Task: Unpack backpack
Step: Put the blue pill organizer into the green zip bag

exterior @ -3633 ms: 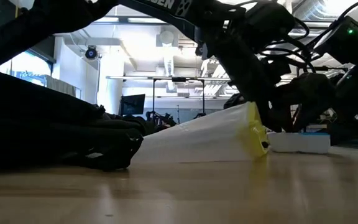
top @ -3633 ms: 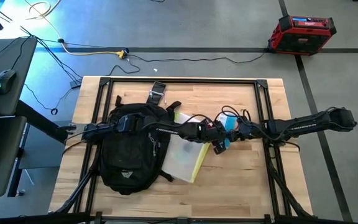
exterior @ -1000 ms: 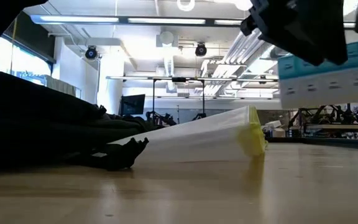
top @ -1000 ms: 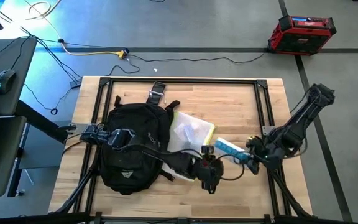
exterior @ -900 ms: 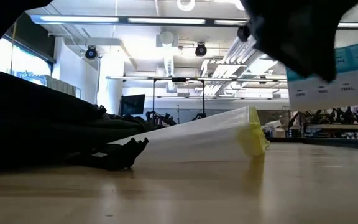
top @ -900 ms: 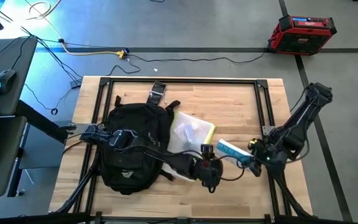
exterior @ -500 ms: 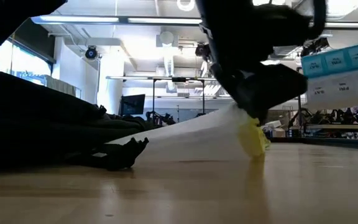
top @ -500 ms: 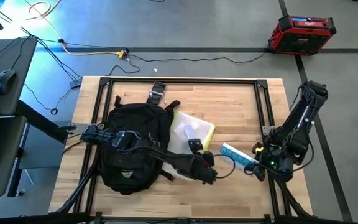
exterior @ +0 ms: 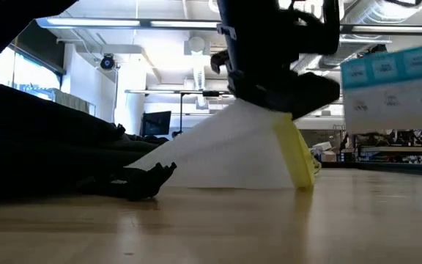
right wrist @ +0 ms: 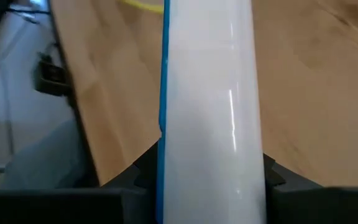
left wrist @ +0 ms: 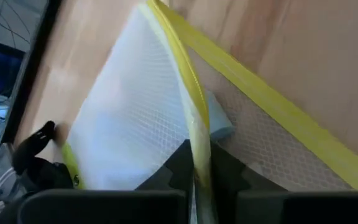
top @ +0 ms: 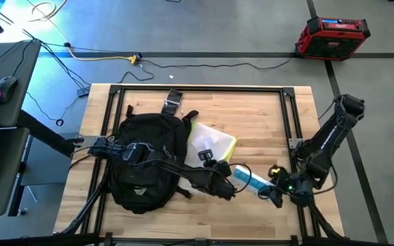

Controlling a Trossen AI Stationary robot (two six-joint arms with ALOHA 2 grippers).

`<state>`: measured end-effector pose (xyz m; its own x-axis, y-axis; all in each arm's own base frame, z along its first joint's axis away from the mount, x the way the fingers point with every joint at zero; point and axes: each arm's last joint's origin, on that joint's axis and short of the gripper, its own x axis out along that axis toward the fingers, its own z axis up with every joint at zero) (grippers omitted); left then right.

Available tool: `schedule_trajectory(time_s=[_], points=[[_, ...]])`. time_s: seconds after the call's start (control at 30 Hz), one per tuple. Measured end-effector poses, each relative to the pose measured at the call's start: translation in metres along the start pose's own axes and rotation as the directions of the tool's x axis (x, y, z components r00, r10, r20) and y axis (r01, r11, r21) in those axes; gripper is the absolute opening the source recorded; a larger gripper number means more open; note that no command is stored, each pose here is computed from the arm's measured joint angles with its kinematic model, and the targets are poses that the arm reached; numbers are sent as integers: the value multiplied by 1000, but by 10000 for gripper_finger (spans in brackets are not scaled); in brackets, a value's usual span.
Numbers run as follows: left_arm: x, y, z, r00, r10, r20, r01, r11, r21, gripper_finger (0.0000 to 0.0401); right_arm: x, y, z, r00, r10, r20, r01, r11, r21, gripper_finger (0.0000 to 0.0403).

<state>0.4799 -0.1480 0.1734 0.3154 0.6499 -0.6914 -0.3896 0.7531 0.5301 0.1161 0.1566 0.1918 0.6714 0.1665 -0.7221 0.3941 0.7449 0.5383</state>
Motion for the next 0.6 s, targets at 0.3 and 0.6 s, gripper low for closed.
schedule_trajectory(time_s=[0.3, 0.6], points=[[-37, 9, 4, 989, 69, 131, -61, 996, -64, 1, 15, 4, 29, 996, 54, -72, -55, 999, -4, 112], [-44, 9, 4, 982, 91, 166, -79, 994, -78, 0, 34, -3, 57, 991, 53, -123, -59, 997, -44, 112]])
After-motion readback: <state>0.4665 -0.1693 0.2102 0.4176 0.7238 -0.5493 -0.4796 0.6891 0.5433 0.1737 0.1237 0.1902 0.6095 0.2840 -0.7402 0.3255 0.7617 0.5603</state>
